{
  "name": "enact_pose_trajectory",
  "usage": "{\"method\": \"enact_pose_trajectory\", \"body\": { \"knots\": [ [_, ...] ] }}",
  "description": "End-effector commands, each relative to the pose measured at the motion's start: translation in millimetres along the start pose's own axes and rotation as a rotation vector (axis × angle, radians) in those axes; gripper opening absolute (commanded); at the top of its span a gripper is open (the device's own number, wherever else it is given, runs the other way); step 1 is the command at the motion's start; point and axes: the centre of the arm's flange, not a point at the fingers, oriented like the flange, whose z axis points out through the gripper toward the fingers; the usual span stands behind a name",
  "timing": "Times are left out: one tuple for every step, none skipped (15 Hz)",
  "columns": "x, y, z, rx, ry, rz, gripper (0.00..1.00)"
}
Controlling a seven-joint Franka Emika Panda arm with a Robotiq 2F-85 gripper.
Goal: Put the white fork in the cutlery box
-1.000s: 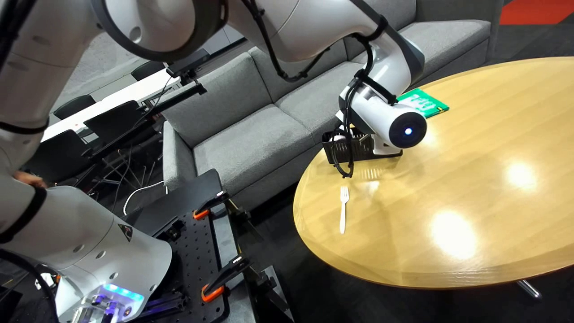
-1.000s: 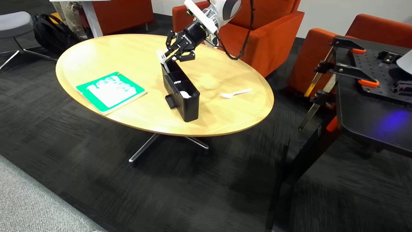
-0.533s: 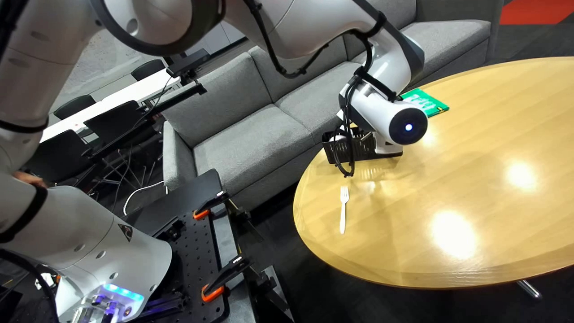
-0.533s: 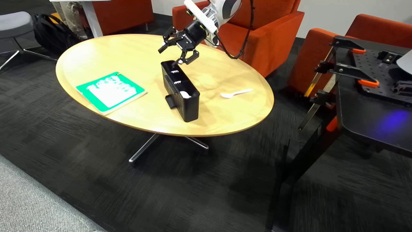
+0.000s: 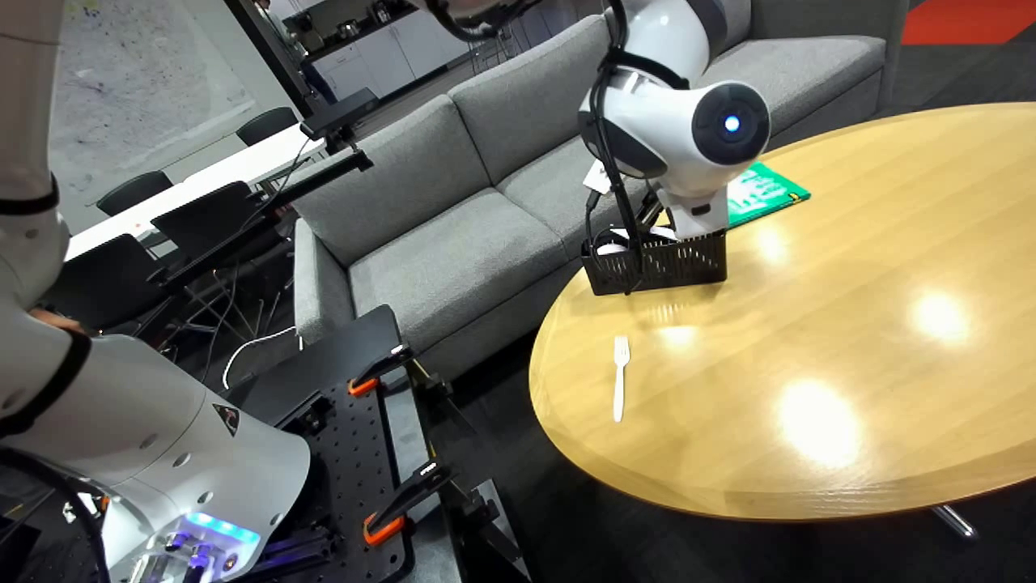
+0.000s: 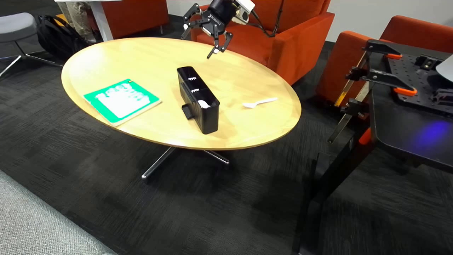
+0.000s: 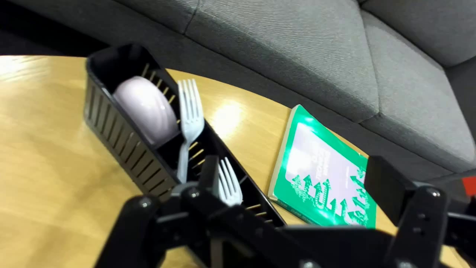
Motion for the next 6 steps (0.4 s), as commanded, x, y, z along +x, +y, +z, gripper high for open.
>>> {"method": "enact_pose_trajectory", "body": {
  "knots": [
    [-63.6, 5.8, -47.5, -0.128, 0.077, -0.116, 1.0],
    [-73.7, 6.7, -52.7, -0.154, 0.1, -0.147, 1.0],
    [-81.9, 6.4, -58.5, -0.171, 0.12, -0.169, 1.0],
    [-90.9, 6.6, -62.0, -0.188, 0.142, -0.193, 1.0],
    [-99.3, 7.2, -65.6, -0.203, 0.162, -0.216, 1.0],
    [-106.7, 8.0, -67.2, -0.21, 0.184, -0.239, 1.0]
  ]
}}
